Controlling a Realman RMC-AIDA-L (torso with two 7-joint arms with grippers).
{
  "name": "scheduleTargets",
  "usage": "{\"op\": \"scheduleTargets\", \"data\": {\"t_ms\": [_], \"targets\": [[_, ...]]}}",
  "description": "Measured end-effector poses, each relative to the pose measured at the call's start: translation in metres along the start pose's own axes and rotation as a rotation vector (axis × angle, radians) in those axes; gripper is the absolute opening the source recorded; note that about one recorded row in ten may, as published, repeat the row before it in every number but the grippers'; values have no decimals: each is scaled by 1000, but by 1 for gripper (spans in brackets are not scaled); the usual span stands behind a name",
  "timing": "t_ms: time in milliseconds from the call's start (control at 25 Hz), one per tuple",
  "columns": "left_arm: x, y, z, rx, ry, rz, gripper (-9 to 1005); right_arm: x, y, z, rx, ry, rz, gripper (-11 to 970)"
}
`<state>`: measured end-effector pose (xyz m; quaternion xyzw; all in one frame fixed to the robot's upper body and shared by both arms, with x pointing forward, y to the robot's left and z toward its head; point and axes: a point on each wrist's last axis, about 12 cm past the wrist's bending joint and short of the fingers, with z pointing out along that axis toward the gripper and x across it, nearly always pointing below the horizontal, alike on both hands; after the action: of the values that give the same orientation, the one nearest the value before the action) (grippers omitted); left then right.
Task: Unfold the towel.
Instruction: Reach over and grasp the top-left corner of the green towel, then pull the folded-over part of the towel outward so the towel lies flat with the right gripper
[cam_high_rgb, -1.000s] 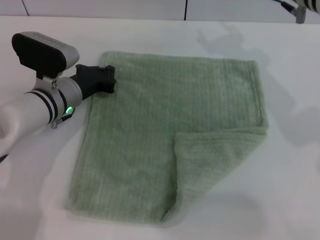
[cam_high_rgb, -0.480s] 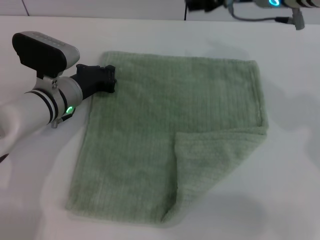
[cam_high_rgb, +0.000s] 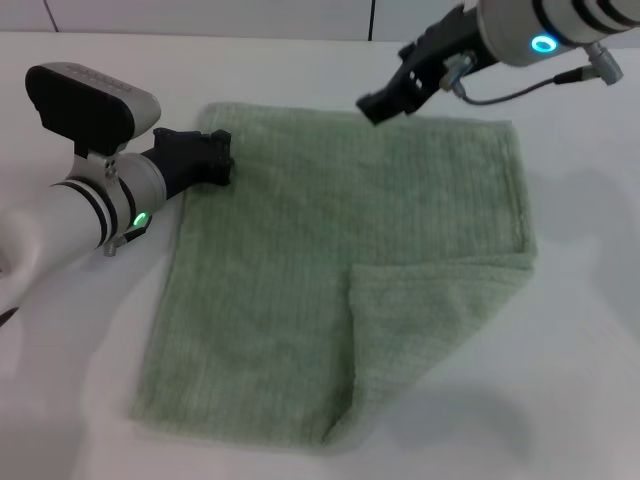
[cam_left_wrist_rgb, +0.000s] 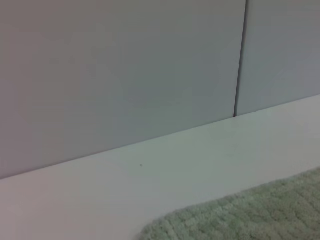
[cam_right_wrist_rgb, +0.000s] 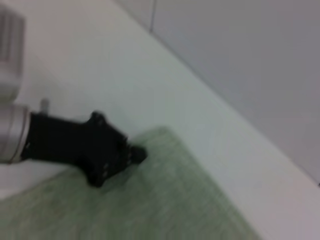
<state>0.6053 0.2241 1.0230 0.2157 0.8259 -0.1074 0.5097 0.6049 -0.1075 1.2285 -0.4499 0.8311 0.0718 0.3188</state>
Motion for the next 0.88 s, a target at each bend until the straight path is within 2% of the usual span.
{"op": "scheduleTargets", "data": {"t_ms": [520, 880], "targets": [[-1, 0, 1, -1, 1, 3, -2, 8, 23, 29, -215, 217, -82, 726], [-5, -1, 2, 2, -9, 7, -2, 15, 28, 33, -272, 329, -103, 726]]}}
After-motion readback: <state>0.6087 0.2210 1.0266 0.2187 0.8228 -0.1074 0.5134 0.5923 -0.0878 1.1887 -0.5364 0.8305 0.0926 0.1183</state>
